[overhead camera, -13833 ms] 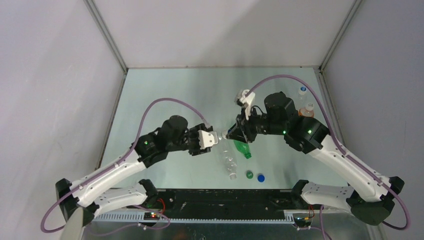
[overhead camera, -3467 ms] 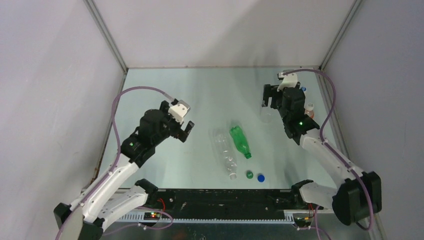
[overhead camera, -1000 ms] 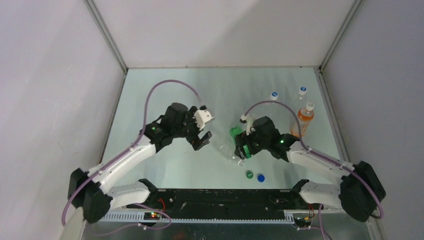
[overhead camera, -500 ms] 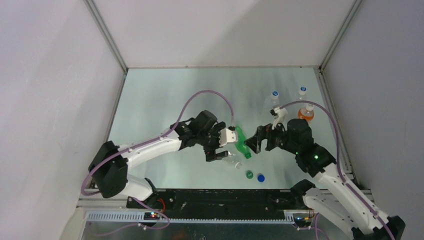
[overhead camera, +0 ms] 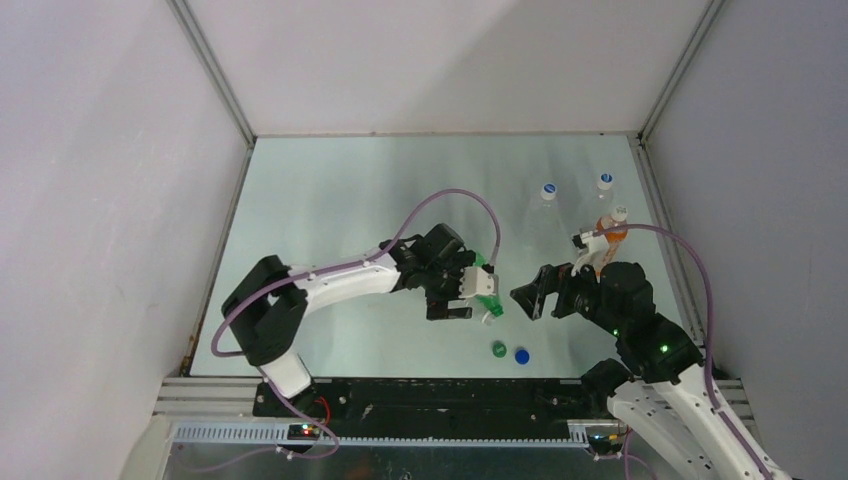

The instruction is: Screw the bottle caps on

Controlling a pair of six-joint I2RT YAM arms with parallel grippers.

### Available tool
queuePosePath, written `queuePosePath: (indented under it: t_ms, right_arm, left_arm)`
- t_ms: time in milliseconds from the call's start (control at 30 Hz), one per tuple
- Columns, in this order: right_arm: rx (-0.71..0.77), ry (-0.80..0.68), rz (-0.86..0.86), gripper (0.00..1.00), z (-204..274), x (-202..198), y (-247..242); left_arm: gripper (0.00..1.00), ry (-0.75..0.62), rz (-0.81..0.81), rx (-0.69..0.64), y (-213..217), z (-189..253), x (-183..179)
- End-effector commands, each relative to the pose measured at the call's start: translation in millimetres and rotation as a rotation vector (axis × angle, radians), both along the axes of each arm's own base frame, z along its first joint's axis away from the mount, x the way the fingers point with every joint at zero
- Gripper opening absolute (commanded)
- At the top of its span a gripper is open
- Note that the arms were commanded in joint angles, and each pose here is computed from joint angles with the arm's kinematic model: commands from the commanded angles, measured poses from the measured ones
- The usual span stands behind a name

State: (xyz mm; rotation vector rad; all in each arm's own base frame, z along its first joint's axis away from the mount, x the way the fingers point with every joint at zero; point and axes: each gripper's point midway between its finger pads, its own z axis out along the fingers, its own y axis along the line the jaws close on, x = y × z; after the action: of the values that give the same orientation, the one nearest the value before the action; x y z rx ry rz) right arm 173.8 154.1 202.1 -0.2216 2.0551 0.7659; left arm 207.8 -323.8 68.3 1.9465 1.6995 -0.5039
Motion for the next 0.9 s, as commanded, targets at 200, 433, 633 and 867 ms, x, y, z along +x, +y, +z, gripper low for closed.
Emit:
queuePosePath:
  t_ms: [200,433,633,867]
  right_arm:
    - [-0.017,0.056,-0.04,0.99,-11,-13,-13]
    - [-0.055,0.159,-0.073,0.99,-24,-16,-17]
    - [-0.091,0.263,-0.115,0.94,-41,-19,-21]
    - [-0.141,0.358,-0.177,0.88,-58,-22,-25]
  left_arm:
    - [0.99,0.013,-0.057,0.066,-10,-27,-10]
    - [0.94,0.099,0.091,0.083,13,-28,-32]
    - [0.79,0.188,0.255,0.075,38,-32,-55]
    - [0.75,0.208,0.349,0.004,22,-15,-53]
